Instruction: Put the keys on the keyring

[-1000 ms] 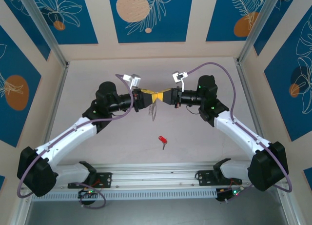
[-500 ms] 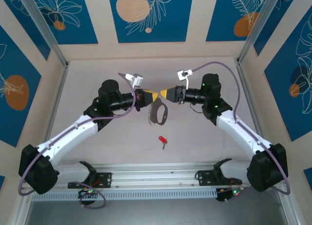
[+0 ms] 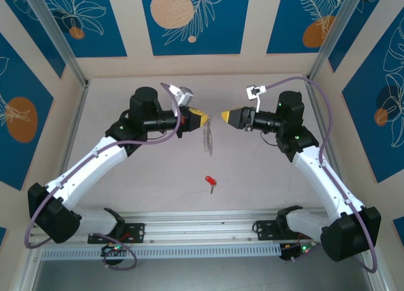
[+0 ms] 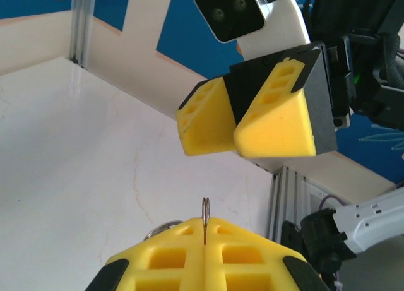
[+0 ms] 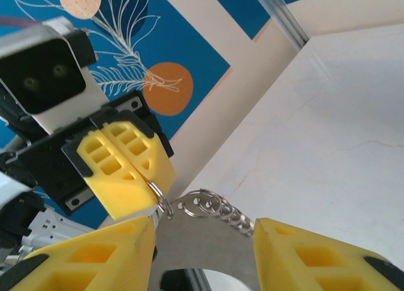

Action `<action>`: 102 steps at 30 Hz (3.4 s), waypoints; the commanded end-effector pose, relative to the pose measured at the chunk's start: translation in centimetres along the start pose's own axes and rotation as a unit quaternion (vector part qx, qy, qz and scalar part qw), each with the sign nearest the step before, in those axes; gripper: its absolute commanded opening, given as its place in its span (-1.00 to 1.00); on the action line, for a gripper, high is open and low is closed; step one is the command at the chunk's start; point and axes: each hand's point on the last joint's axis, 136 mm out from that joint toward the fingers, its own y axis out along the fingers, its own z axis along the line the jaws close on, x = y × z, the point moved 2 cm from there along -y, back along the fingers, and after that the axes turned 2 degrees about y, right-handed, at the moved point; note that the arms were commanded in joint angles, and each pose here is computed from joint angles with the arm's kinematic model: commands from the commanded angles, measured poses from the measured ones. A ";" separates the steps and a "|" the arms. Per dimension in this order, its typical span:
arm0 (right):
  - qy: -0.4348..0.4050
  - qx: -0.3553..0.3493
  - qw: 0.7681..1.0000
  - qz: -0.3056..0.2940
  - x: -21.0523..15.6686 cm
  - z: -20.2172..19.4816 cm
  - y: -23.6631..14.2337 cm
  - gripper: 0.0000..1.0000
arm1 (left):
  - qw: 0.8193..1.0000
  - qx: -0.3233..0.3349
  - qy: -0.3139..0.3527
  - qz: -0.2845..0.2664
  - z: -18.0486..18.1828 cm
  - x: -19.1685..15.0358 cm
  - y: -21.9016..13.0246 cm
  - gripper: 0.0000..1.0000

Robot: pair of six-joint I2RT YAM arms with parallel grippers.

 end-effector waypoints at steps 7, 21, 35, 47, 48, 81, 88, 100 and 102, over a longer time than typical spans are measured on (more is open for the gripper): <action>-0.072 0.070 0.995 0.027 -0.4 3.8 -0.8 -0.14 | 0.997 -0.063 0.029 0.035 -1.5 0.3 1.0 -1.00; -0.079 0.073 0.993 0.046 -0.7 4.3 0.5 -0.25 | 0.995 -0.090 0.029 0.025 -2.4 1.2 0.9 -1.00; -0.068 0.060 0.995 0.043 -0.6 3.1 1.1 -0.30 | 0.994 -0.104 0.029 0.015 -3.3 1.9 0.5 -1.00; -0.063 0.066 0.995 0.049 -0.8 2.9 1.5 -0.48 | 0.994 -0.107 0.027 0.011 -3.6 2.0 0.4 -1.00; -0.063 0.068 0.994 0.050 -0.9 2.9 1.6 -0.50 | 0.994 -0.107 0.027 0.011 -3.6 2.0 0.4 -1.00; -0.069 0.053 0.996 -0.018 0.2 3.6 -0.2 -1.00 | 0.993 0.056 -0.034 -0.096 -0.8 3.2 -3.0 -0.09; -0.086 0.078 0.992 -0.054 1.6 5.4 -0.6 -1.00 | 0.990 0.022 -0.064 -0.122 -1.0 3.8 -2.2 -0.18; -0.090 0.097 0.990 -0.057 3.0 6.0 1.2 -1.00 | 0.992 -0.023 -0.048 -0.114 -1.4 4.6 -0.7 -0.23; -0.088 0.098 0.990 -0.056 3.1 5.9 1.5 -1.00 | 0.992 -0.028 -0.045 -0.114 -1.5 4.7 -0.6 -0.24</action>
